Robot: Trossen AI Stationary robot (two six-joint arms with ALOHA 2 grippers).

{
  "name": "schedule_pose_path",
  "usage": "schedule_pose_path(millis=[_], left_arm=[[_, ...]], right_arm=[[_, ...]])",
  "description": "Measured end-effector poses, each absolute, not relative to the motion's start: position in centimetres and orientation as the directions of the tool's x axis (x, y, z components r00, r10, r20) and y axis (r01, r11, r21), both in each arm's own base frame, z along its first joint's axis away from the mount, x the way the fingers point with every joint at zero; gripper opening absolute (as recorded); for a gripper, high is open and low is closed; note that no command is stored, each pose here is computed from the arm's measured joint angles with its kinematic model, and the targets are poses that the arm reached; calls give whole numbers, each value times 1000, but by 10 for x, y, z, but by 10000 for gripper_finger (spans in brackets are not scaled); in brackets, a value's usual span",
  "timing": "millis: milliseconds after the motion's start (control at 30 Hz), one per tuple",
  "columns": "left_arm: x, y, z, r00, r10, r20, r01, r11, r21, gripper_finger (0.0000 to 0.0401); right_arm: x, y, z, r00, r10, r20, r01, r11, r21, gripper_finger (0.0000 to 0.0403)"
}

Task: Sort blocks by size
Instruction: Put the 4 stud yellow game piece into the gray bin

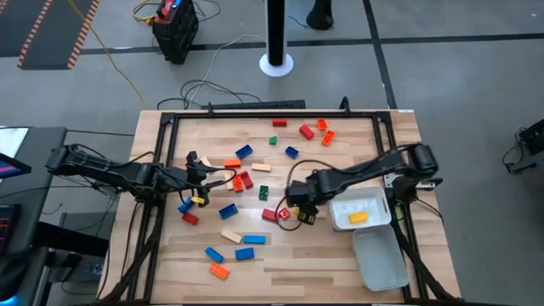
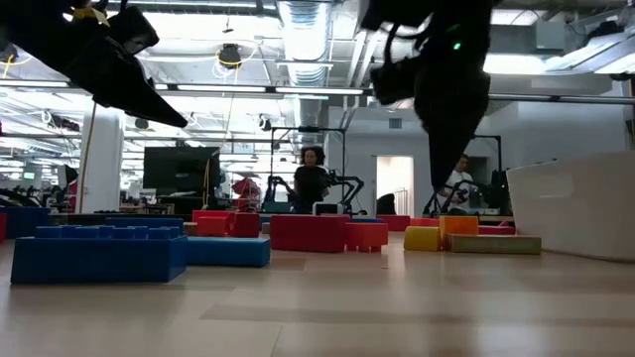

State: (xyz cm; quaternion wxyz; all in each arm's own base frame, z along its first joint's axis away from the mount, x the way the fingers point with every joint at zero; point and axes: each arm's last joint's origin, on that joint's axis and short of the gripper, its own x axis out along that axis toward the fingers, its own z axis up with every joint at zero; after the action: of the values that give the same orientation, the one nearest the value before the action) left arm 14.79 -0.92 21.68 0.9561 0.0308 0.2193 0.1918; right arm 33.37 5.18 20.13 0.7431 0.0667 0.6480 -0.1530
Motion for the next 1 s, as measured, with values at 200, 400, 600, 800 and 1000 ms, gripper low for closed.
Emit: schedule_pose_path(millis=[200, 400, 600, 800, 1000], left_arm=[[147, -9, 215, 820, 382, -427, -357, 924, 141, 188], [146, -9, 214, 817, 382, -433, -359, 923, 138, 188], [146, -9, 214, 816, 382, -433, -360, 923, 137, 188], [146, -9, 214, 817, 382, -433, -360, 923, 137, 188], [146, -9, 214, 816, 382, -435, -359, 923, 138, 188]], right_arm=[[345, 55, 186, 5, -125, -992, 200, 972, -121, 260], [347, 53, 170, -48, -82, -995, 183, 979, -90, 259], [348, 51, 158, -86, -87, -992, 167, 981, -101, 218], [348, 45, 159, -78, -98, -992, 180, 978, -110, 118], [346, 41, 162, -110, -126, -986, 191, 971, -146, 105]])
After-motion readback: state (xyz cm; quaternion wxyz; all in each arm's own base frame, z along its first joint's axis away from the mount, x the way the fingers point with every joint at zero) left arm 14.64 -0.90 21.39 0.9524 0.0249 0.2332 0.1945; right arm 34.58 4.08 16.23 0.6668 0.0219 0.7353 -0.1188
